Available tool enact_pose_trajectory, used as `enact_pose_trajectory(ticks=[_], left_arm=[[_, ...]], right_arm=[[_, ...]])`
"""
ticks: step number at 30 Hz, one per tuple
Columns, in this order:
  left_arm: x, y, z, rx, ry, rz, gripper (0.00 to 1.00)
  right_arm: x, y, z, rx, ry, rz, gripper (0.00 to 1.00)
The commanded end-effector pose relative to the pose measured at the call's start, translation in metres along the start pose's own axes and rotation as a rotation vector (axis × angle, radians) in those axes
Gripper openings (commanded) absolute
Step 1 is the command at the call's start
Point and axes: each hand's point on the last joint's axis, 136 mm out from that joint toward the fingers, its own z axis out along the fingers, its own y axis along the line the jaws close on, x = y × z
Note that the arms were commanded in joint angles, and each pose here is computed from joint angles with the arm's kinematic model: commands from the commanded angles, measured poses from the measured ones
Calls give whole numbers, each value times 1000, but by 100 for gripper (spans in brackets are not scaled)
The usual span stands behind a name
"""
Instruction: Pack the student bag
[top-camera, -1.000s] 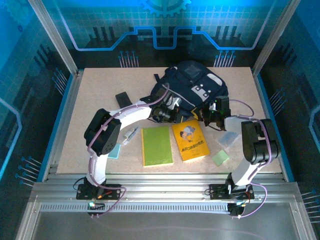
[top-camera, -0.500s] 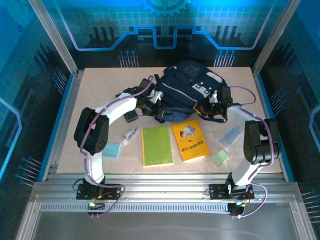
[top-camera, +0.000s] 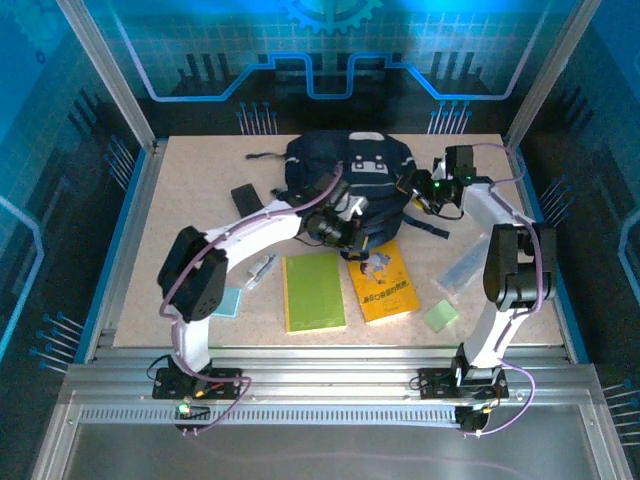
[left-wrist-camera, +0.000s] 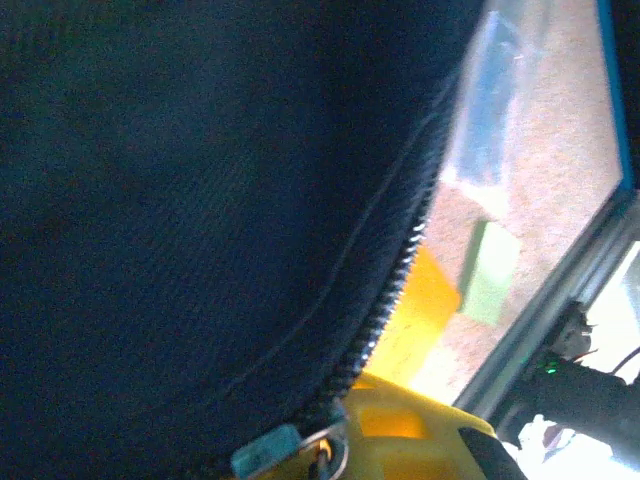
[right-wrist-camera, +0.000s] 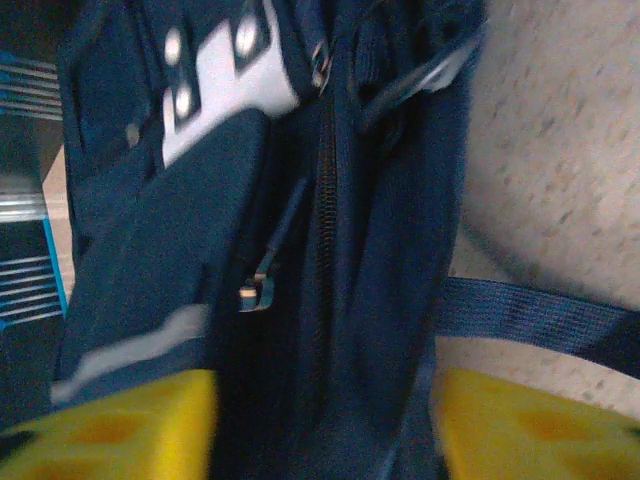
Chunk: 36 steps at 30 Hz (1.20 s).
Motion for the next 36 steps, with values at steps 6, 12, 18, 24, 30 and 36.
enact_pose_trajectory(ticks=[6, 12, 18, 24, 30, 36], left_arm=[[-61, -28, 24, 87, -62, 46, 0], [-55, -33, 24, 112, -46, 52, 0], [-37, -34, 18, 112, -38, 57, 0], [-31, -30, 19, 100, -48, 47, 0], [-19, 0, 8, 34, -29, 3, 0], [13, 85, -25, -126, 23, -137, 0]], right_arm=[[26, -5, -64, -5, -46, 26, 96], [58, 8, -52, -121, 19, 122, 97], [64, 25, -7, -168, 79, 155, 95], [81, 14, 29, -105, 116, 174, 36], [66, -21, 16, -59, 36, 208, 0], [42, -33, -9, -9, -22, 139, 0]])
